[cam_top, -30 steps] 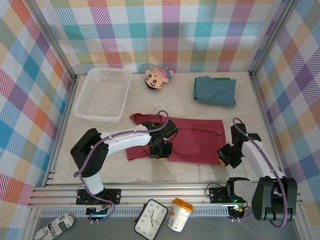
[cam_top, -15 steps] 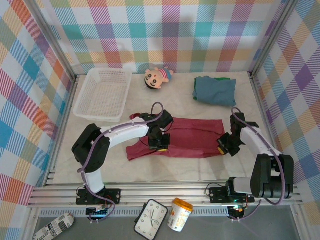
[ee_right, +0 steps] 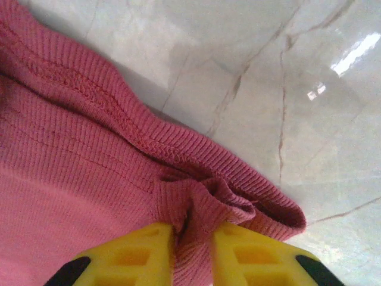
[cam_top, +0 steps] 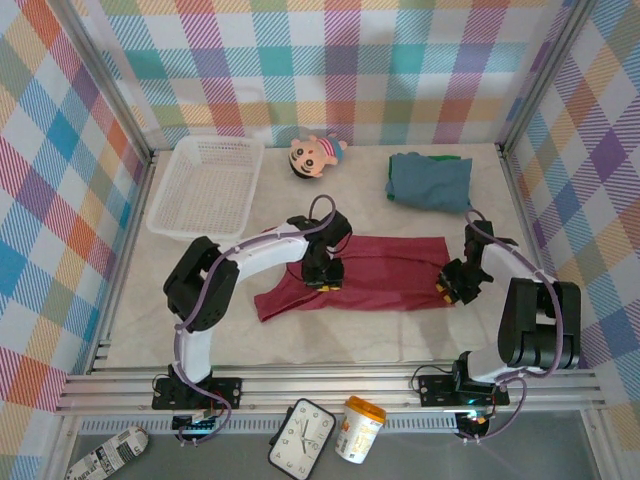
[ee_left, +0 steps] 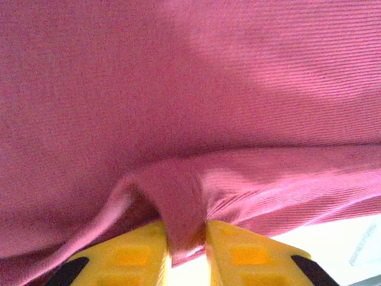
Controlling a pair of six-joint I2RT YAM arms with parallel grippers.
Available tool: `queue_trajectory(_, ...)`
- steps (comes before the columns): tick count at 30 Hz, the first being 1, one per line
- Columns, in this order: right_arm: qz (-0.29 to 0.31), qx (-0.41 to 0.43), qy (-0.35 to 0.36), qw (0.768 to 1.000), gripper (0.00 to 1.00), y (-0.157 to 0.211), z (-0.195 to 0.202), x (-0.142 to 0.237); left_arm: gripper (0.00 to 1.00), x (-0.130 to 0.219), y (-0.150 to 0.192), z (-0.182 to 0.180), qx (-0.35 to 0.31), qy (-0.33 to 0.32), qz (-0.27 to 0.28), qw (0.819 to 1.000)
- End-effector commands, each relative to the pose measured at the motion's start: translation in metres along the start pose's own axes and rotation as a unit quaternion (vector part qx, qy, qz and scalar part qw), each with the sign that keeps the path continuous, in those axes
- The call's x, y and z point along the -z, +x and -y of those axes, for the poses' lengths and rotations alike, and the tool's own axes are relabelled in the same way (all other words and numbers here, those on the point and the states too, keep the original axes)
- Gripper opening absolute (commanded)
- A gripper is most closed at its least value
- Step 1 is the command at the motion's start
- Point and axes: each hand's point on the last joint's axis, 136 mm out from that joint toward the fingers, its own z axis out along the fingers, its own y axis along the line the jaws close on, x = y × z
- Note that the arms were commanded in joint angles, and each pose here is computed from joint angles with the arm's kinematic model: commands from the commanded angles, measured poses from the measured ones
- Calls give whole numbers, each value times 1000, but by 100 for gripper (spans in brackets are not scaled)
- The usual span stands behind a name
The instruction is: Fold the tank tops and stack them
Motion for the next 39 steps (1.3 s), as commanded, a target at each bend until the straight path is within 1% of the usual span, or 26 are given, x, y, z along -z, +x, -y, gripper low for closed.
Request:
queue_trajectory(1, 29, -1, -31, 999, 28, -20, -15, 9, 29, 5, -11, -11, -10, -36, 13, 999)
queue_trajectory(4, 49, -3, -72, 996, 31, -33, -29, 15, 38, 12, -18, -12, -16, -42, 28, 999)
queue_trajectory(6, 49, 1, -76, 996, 32, -36, -33, 14, 40, 20, -19, -12, -21, -43, 34, 998)
queue_trajectory(9, 39, 2, -95, 995, 34, -38, -39, 11, 44, 31, -12, -21, -23, -53, 33, 998)
queue_trajectory(11, 40, 5, -106, 994, 36, -41, -42, 15, 44, 39, 1, -33, -19, -64, 29, 997)
queue_trajectory(13, 54, 19, -122, 991, 38, -45, -48, 25, 45, 48, 19, -51, -9, -78, 24, 997)
queue_trajectory(18, 69, 91, -134, 984, 42, -47, -61, 48, 46, 63, 66, -102, 18, -122, 14, 992)
queue_trajectory(21, 67, 136, -131, 980, 45, -39, -60, 55, 47, 58, 93, -126, 51, -125, 6, 991)
queue_trajectory(24, 69, 200, -116, 970, 47, -19, -57, 60, 47, 45, 113, -143, 96, -117, 5, 989)
queue_trajectory(28, 68, 257, -110, 958, 51, 15, -53, 61, 47, 37, 117, -156, 129, -111, 26, 985)
queue_trajectory(31, 61, 276, -111, 953, 52, 32, -49, 55, 47, 29, 113, -160, 139, -107, 34, 984)
queue_trajectory(36, 43, 290, -101, 951, 52, 51, -41, 43, 46, 26, 100, -154, 127, -101, 44, 986)
queue_trajectory(39, 43, 293, -94, 950, 53, 52, -39, 40, 45, 22, 99, -161, 116, -126, 36, 985)
